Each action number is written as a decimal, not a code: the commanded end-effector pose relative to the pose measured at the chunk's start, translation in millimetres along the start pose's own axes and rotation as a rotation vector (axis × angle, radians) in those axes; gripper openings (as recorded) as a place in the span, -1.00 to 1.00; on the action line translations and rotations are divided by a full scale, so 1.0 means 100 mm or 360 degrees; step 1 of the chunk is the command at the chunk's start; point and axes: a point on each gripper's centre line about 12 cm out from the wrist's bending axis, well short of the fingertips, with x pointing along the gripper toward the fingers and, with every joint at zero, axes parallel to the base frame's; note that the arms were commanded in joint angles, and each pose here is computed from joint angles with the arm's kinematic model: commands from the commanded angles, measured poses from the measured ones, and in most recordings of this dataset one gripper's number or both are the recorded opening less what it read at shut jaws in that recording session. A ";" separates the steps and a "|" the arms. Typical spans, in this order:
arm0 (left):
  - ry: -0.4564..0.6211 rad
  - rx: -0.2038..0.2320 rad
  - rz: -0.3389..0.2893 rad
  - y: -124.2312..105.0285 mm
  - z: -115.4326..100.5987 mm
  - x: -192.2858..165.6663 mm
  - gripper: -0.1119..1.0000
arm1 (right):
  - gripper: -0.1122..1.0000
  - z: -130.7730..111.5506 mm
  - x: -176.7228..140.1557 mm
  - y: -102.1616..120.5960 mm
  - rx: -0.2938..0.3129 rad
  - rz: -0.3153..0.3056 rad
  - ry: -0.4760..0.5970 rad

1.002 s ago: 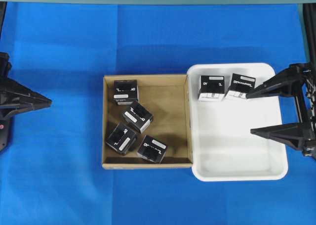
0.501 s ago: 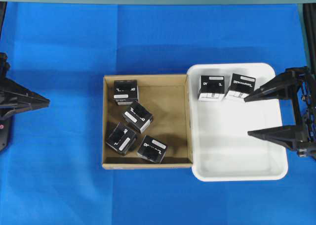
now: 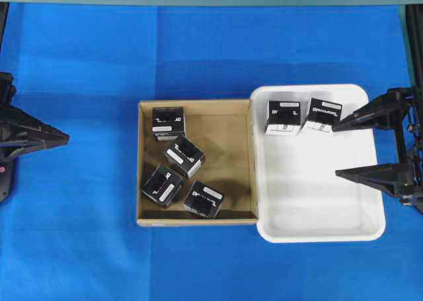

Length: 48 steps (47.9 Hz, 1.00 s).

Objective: Pick a box that is randomly placed inside the cardboard box.

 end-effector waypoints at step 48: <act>0.0039 -0.0073 0.0005 0.00 -0.03 0.09 -0.93 | 0.98 0.02 -0.03 -0.08 0.0013 -0.0054 -0.0051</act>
